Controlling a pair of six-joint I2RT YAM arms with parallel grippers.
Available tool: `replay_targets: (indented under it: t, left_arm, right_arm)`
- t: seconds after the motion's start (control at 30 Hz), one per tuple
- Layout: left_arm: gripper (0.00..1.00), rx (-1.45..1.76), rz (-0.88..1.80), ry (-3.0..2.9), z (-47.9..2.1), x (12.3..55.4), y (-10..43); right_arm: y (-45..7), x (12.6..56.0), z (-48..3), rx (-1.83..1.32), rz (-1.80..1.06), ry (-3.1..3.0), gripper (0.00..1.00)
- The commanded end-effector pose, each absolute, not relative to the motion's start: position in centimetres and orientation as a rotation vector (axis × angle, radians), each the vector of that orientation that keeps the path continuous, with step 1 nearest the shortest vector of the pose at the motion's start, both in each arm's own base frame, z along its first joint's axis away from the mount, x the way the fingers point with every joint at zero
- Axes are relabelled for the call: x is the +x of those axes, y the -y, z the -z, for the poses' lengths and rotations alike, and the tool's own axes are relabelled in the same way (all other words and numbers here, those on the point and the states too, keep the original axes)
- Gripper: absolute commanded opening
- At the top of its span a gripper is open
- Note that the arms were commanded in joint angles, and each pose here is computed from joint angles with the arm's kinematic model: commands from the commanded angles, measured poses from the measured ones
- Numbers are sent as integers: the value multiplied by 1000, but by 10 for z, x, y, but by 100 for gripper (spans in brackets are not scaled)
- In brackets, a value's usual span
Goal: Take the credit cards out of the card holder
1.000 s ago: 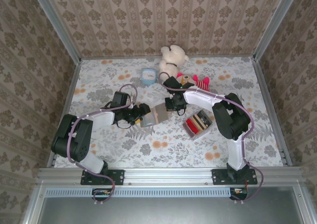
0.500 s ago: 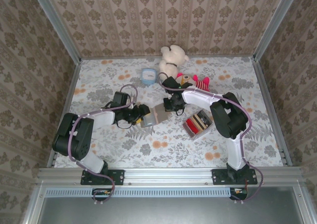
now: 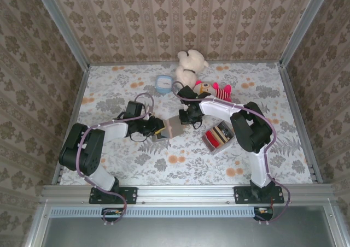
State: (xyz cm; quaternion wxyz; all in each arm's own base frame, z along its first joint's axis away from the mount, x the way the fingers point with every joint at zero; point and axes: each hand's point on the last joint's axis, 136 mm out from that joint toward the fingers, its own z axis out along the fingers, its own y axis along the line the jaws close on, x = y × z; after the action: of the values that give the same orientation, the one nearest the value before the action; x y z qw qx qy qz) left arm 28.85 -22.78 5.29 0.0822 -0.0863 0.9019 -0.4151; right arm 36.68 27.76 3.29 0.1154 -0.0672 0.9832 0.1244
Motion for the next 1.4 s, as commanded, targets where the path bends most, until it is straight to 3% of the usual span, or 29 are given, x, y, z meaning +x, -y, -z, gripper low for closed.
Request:
replay_targets:
  t: [0.0, 0.13, 0.3, 0.43, 0.5, 0.67, 0.8, 1.07, 1.37]
  left_arm:
    - [14, -265, 1123, -2717, -52, 289, 214]
    - [7, -261, 930, -2774, -50, 279, 190]
    - [7, -247, 685, -2783, -59, 270, 159]
    - [7, -238, 632, -2780, -65, 267, 153]
    - [12, -239, 627, -2779, -67, 268, 153]
    - [39, -218, 709, -2771, -71, 275, 170]
    - [52, -192, 833, -2749, -75, 286, 190]
    - [56, -191, 1095, -2668, -85, 306, 224]
    - [60, -194, 1172, -2629, -89, 322, 230]
  right_arm:
    - [-288, 366, -41, -230, -418, -2873, 13]
    - [-293, 364, -57, -247, -472, -2848, 19]
    - [-285, 370, -101, -225, -470, -2718, 45]
    - [-284, 368, -124, -198, -511, -2667, 55]
    - [-291, 369, -132, -181, -558, -2630, 56]
    - [-287, 364, -130, -127, -564, -2615, 57]
    - [-282, 363, -134, -113, -555, -2604, 61]
    - [-288, 362, -142, -127, -619, -2570, 62]
    - [-296, 360, -148, -123, -696, -2519, 61]
